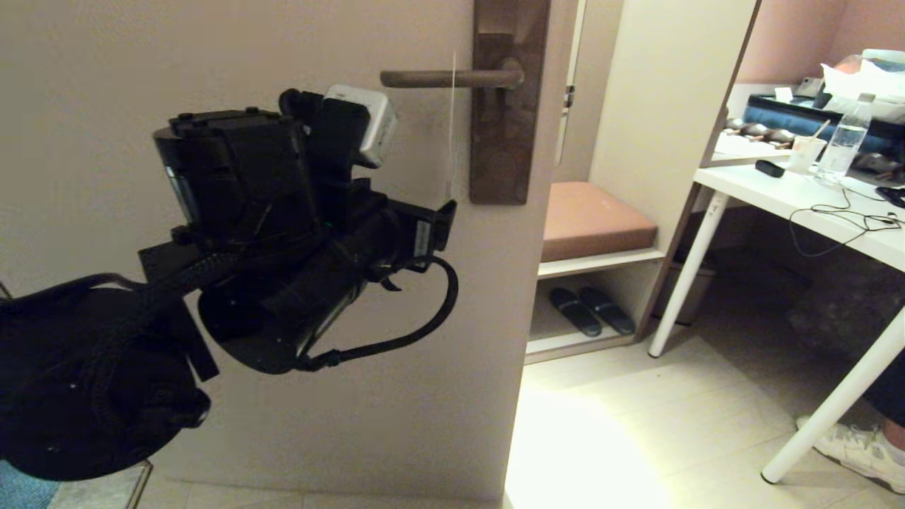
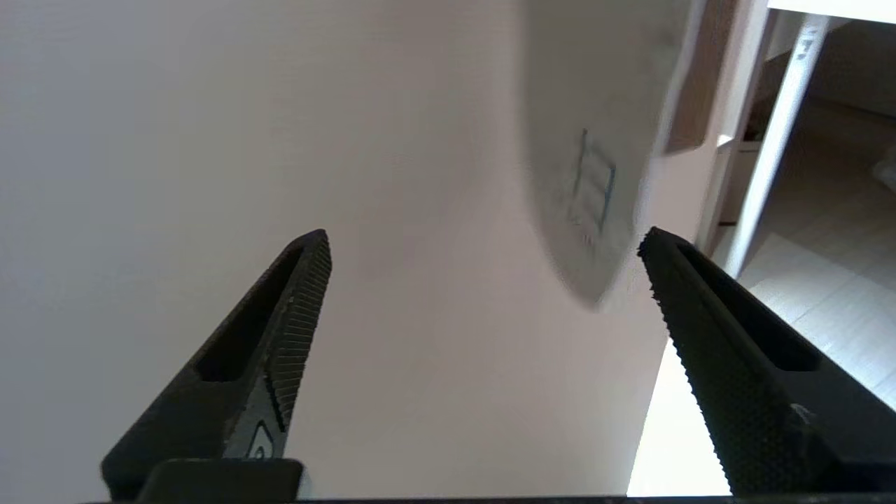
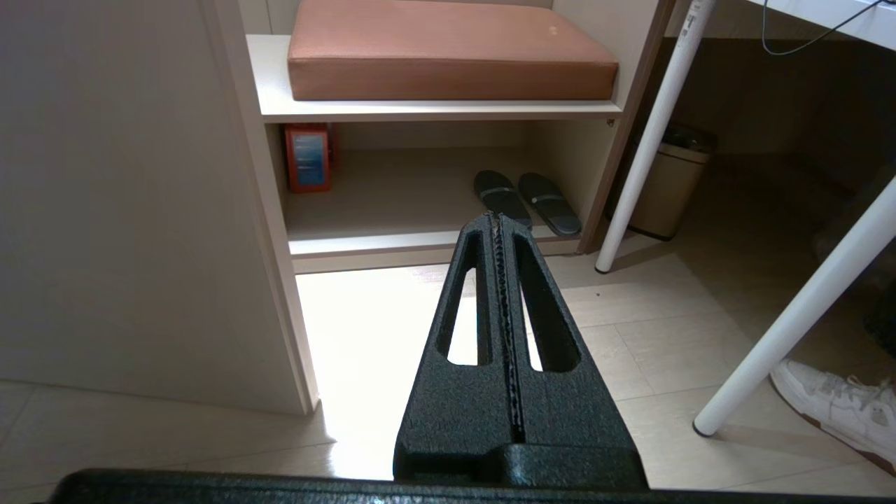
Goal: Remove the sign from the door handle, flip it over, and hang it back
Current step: Hang the sign back with the other side facing out
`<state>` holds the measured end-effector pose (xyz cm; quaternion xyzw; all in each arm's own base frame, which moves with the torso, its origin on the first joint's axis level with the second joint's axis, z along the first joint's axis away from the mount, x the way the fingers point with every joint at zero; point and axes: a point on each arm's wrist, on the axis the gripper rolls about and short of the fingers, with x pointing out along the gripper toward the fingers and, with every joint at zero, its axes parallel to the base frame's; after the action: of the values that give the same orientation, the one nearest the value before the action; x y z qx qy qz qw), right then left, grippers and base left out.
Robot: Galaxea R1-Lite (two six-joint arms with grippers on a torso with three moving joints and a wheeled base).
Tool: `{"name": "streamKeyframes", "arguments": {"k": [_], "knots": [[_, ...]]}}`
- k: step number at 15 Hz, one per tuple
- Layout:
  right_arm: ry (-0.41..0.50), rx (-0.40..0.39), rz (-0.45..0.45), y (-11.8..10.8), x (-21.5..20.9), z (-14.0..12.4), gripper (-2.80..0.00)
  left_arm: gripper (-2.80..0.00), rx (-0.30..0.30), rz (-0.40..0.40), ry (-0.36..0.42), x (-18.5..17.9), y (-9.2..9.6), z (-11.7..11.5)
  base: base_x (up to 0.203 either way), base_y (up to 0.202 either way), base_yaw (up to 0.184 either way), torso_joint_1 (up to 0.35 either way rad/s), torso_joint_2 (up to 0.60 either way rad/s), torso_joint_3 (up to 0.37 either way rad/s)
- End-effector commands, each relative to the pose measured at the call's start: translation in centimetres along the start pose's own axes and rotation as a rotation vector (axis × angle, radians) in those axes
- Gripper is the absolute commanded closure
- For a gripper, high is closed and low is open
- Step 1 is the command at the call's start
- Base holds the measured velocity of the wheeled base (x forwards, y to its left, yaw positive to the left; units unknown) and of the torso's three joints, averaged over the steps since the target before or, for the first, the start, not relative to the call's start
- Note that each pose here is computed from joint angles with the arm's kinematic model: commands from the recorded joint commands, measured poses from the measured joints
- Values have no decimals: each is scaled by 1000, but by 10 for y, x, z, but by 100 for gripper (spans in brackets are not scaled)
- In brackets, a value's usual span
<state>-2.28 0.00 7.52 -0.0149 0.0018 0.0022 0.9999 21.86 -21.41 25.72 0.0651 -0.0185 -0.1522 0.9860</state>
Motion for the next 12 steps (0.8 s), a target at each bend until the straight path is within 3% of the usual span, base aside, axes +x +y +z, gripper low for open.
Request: {"name": "streamKeyframes", "arguments": {"k": [1, 6, 7, 12], "knots": [[-1, -1, 0, 0, 0, 0, 0, -280, -8, 18, -17, -20, 16, 5, 0, 0, 0, 0, 0, 0], [-1, -1, 0, 0, 0, 0, 0, -280, 9, 74, 12, -51, 48, -10, 0, 0, 0, 0, 0, 0], [-1, -1, 0, 0, 0, 0, 0, 0, 6, 77, 11, -52, 50, -9, 0, 0, 0, 0, 0, 0], [-1, -1, 0, 0, 0, 0, 0, 0, -4, 76, -20, -59, 53, -1, 0, 0, 0, 0, 0, 0]]}}
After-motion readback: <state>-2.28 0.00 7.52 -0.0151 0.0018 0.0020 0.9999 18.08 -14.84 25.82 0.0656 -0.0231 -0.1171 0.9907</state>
